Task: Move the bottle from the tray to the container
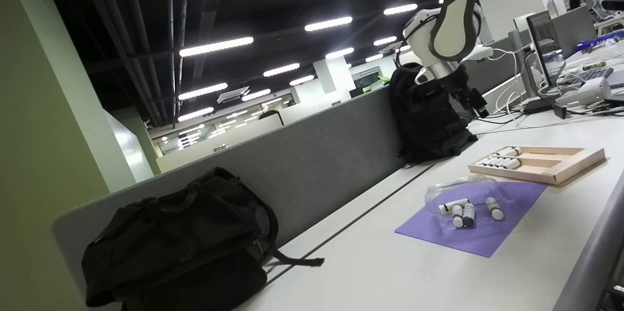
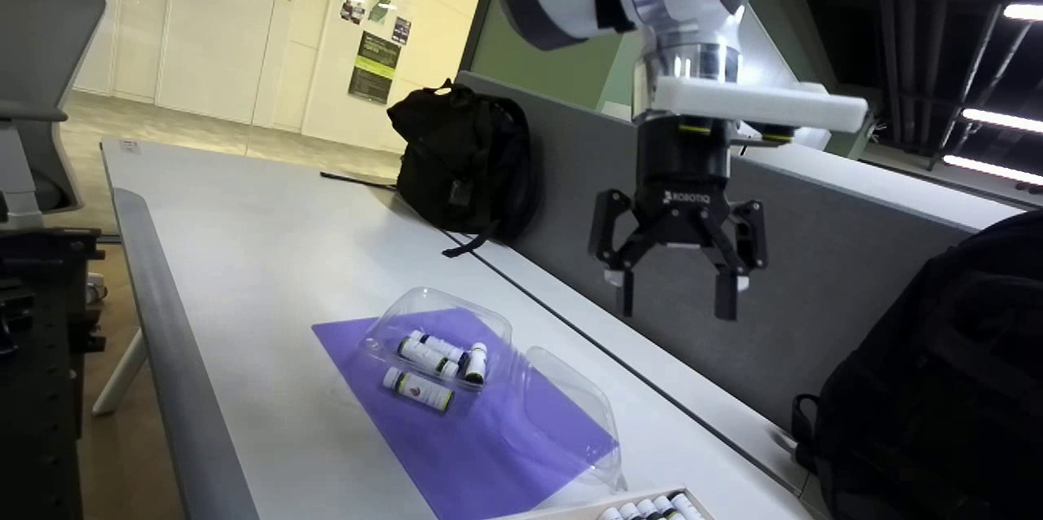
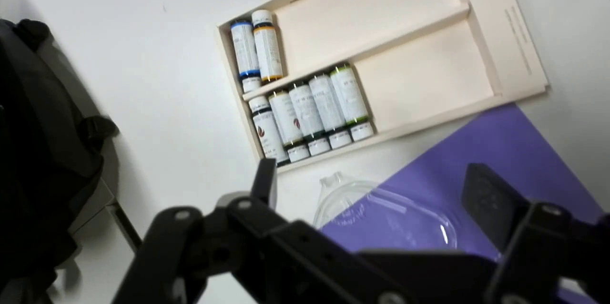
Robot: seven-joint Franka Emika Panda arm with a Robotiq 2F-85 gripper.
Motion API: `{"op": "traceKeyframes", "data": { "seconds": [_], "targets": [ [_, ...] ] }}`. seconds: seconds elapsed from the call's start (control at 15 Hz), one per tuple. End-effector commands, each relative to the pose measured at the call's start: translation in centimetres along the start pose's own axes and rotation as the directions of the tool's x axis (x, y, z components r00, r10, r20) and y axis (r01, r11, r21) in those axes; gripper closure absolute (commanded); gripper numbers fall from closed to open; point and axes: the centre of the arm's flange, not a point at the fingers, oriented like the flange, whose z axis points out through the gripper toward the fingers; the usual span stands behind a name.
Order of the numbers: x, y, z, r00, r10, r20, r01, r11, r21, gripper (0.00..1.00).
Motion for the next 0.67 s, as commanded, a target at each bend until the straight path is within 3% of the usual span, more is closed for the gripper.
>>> {"op": "traceKeyframes", "data": {
  "seconds": [0.0, 0.53, 0.6],
  "targets": [
    [-1.1, 0.6, 1.3, 1.0, -0.024, 0.009, 0.024, 1.0, 0.018, 0.0],
    [-0.8, 0.7, 1.9, 0.999, -0.046, 0.01, 0.046, 0.999, 0.022, 0.0],
    [-0.8, 0.5, 3.5, 0.997, -0.071, 0.005, 0.071, 0.997, 0.004, 0.0]
  ]
}}
